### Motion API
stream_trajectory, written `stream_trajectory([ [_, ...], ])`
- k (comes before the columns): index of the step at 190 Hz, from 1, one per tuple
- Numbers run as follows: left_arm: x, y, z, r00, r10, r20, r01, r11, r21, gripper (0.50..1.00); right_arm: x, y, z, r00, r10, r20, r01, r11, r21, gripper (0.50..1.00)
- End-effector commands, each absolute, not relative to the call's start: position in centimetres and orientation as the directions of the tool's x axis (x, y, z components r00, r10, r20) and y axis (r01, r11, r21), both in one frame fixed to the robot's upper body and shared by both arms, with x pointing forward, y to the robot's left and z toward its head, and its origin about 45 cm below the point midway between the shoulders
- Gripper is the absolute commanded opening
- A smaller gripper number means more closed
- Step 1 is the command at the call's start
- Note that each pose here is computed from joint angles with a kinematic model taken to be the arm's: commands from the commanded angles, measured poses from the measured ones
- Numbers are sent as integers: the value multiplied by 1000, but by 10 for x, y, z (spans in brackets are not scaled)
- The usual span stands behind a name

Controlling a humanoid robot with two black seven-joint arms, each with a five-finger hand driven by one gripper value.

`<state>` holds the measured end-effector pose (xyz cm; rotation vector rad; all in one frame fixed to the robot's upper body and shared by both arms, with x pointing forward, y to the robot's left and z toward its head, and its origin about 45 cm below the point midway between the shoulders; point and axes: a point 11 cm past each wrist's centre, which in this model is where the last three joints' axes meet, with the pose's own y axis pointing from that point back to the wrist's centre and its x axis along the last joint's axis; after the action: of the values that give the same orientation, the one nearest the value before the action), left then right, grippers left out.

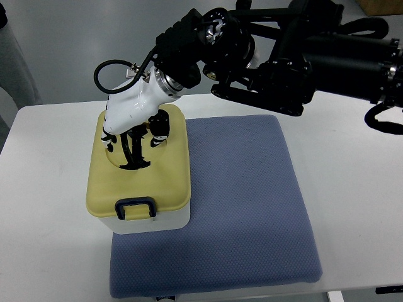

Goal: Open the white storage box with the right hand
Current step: 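Close the right hand fingers around the black handle on the yellow lid, then lift the yellow lid off the white box with the right hand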

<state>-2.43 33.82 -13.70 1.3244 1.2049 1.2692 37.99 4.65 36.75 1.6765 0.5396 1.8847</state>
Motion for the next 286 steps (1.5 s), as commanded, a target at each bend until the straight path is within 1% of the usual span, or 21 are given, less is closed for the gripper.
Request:
stream_trajectory([
  [1,-24,338,-137,-7,994,107,55,-107,993,1000,381,46,367,-66,639,767,-141,-767,626,684],
  [11,-24,338,-137,-7,994,107,56,-107,993,1000,381,46,367,-65,638,767,-140,-767,626,660],
  [59,-24,338,-137,-7,994,107,55,-107,993,1000,381,45,365,-62,639,767,-139,-766,627,654],
  [69,-24,338,-137,-7,994,107,55,-107,993,1000,381,45,364,-60,639,767,-138,-766,627,633],
  [80,-24,338,-137,-7,994,107,55,-107,993,1000,381,45,364,-59,640,766,-137,-766,628,594],
  [82,-24,338,-137,-7,994,107,55,-107,993,1000,381,45,364,-59,640,766,-137,-766,628,594],
  [85,-24,338,-137,-7,994,107,56,-107,993,1000,381,45,364,-59,640,766,-137,-766,628,580],
  [92,-24,338,-137,-7,994,107,55,-107,993,1000,381,45,364,-58,640,766,-136,-766,629,564],
  [95,-24,338,-137,-7,994,107,55,-107,993,1000,381,45,364,-58,640,766,-136,-766,629,543],
  [102,-24,338,-137,-7,994,107,55,-107,993,1000,380,45,362,-55,640,767,-135,-766,629,521],
  [105,-24,338,-137,-7,994,107,55,-107,993,1000,380,45,362,-55,640,767,-135,-766,629,501],
  [225,-24,338,-137,-7,994,107,55,-107,993,1000,378,48,371,-52,633,773,-122,-772,624,500],
  [286,-24,338,-137,-9,994,107,55,-107,993,1000,375,56,398,-102,623,776,-125,-782,611,500],
])
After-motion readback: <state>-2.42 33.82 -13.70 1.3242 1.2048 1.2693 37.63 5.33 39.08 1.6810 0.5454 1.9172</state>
